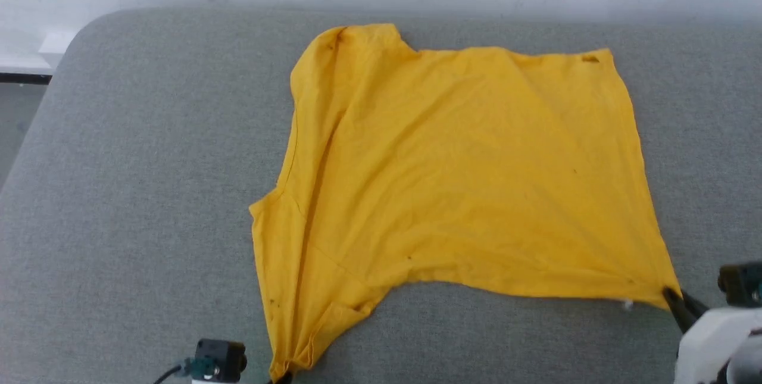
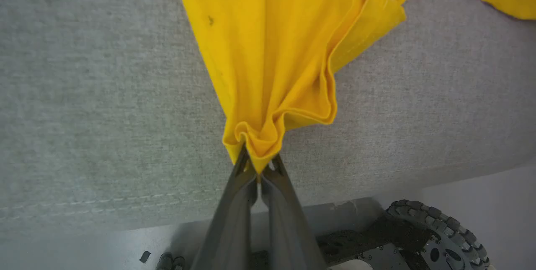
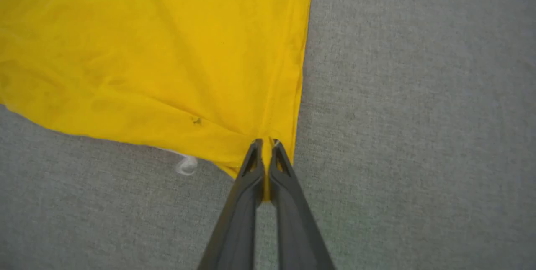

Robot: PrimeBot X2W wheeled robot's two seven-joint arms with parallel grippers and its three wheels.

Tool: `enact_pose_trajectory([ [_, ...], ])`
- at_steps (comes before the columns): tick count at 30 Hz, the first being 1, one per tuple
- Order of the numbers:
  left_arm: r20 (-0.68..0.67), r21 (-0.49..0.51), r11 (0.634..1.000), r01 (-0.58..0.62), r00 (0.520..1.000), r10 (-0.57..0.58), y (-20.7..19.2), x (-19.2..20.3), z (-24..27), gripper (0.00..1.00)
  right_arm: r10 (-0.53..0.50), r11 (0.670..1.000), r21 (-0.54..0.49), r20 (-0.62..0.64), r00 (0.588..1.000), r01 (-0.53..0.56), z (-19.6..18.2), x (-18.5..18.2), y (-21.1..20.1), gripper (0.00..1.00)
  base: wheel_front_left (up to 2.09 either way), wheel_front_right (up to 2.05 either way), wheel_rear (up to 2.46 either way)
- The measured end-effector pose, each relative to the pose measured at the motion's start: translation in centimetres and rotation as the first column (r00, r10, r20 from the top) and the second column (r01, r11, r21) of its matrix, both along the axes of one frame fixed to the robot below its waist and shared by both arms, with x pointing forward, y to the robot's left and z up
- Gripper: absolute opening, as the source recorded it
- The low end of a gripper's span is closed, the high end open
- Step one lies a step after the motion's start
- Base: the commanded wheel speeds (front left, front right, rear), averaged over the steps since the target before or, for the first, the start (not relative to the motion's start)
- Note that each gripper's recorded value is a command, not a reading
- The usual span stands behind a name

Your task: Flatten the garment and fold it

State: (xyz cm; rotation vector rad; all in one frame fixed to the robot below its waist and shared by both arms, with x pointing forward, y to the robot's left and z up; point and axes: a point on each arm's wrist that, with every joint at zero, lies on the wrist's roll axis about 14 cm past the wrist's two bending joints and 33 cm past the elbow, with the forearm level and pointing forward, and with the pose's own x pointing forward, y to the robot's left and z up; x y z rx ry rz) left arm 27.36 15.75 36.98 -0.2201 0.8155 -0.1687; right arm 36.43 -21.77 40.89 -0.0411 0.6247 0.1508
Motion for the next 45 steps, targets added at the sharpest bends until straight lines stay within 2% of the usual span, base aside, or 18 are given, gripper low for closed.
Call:
enact_pose_trajectory([
  [6,-0.033,0.064,0.998,-0.017,0.999,0.019,1.2,-1.2,-0.9,0.00,-0.091,0.995,-0.050,-0.063,0.994,0.088,-1.7,-3.2,-2.6,0.00,0.00,0.00,0.00],
  [9,-0.019,0.063,0.998,-0.016,1.000,0.017,1.1,-1.0,-0.8,0.00,-0.119,0.992,-0.048,-0.068,0.991,0.116,-1.9,-3.8,-2.9,0.00,0.00,0.00,0.00],
  [12,0.035,0.071,0.997,-0.013,0.999,0.010,0.9,-0.2,-0.2,0.00,-0.129,0.991,-0.034,-0.057,0.990,0.127,-2.0,-4.1,-2.6,0.00,0.00,0.00,0.00],
  [15,0.160,0.119,0.993,-0.014,0.987,-0.005,1.1,1.7,1.5,0.00,-0.137,0.990,-0.016,0.002,0.991,0.137,-1.3,-3.7,-2.3,0.00,0.00,0.00,0.00],
  [20,0.398,0.166,0.986,-0.019,0.916,-0.049,0.6,6.0,5.7,0.00,-0.122,0.992,-0.013,0.133,0.984,0.125,0.7,-2.2,-1.9,0.00,0.00,0.00,0.00],
  [24,0.546,0.196,0.980,-0.023,0.833,-0.090,0.2,9.2,9.2,0.00,-0.098,0.994,-0.024,0.227,0.969,0.106,2.6,-0.4,-1.6,0.00,0.00,0.00,0.00],
  [29,0.637,0.239,0.971,-0.014,0.757,-0.146,0.1,12.9,12.3,0.00,-0.051,0.997,-0.046,0.286,0.957,0.067,4.1,2.0,-0.9,0.00,0.00,0.00,0.00],
  [33,0.660,0.271,0.963,-0.012,0.731,-0.177,0.3,15.5,13.3,0.00,-0.025,0.996,-0.074,0.321,0.947,0.052,5.2,4.2,-0.8,0.00,0.00,0.00,0.00],
  [39,0.649,0.298,0.954,-0.010,0.735,-0.195,0.8,19.0,12.8,0.00,-0.003,0.992,-0.119,0.281,0.960,0.038,4.4,7.0,-1.2,0.00,0.00,0.00,0.00],
  [45,0.559,0.322,0.947,0.008,0.806,-0.197,1.8,21.8,9.5,0.00,-0.001,0.990,-0.136,0.162,0.987,0.023,1.8,9.6,-2.1,0.00,0.00,0.00,0.00],
])
